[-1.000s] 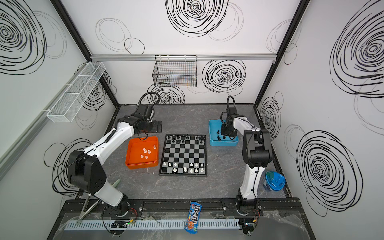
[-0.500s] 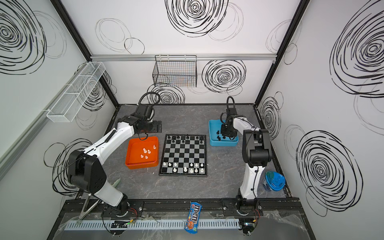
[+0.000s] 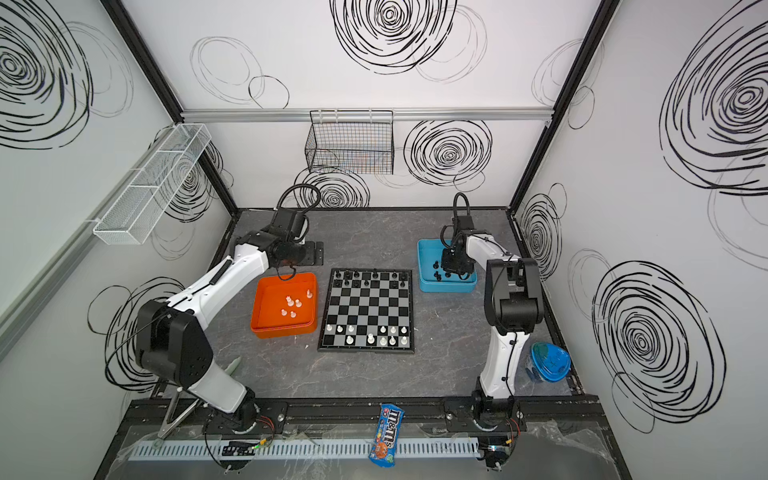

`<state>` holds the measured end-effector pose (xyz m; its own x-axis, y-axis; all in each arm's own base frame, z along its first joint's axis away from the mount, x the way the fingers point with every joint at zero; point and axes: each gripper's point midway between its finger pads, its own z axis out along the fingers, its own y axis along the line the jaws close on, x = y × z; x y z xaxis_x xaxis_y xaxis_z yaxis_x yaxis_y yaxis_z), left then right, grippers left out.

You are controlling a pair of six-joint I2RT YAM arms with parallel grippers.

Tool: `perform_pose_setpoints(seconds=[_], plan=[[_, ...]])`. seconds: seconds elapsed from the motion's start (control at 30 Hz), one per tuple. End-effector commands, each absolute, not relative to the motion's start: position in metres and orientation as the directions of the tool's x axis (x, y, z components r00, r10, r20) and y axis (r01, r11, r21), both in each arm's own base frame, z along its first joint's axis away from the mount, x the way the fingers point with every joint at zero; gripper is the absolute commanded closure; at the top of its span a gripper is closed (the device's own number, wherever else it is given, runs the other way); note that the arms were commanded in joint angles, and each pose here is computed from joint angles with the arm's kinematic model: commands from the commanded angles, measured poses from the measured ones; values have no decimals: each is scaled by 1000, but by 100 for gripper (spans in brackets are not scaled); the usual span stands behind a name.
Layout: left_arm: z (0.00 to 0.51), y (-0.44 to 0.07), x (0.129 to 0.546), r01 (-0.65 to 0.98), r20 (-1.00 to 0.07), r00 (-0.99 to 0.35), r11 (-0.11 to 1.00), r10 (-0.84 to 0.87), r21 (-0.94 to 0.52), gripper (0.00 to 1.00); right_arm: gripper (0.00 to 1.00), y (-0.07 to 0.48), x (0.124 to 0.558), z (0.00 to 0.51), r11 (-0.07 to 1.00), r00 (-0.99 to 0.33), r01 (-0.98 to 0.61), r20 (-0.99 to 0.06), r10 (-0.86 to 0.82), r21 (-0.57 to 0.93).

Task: Set up the chess pieces on the board
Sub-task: 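Grasp a black king in the cyan tray with the right gripper and lift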

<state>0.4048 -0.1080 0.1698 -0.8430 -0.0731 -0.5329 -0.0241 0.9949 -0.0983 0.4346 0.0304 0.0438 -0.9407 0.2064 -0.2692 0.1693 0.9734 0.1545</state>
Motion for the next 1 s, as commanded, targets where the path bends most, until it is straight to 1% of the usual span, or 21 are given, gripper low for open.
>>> perform_pose_setpoints(seconds=[0.0,0.37,0.63,0.8,0.97], plan=[[169,-104,409,-28,-546,-835,995,-74,-92,4,81,31,437,54,979,-941,159,-281,189,127],[172,-103,409,-27,-552,-831,996,-72,-89,4,82,41,447,92,987,-928,119,-342,148,105],[173,-98,407,-39,-547,-831,990,-106,-133,4,82,72,456,126,995,-920,40,-386,73,91],[176,-90,407,-58,-549,-824,985,-140,-163,4,82,107,464,150,995,-905,-37,-424,4,88],[174,-79,409,-92,-536,-818,968,-208,-235,4,82,164,466,163,984,-891,-145,-446,-85,103]])
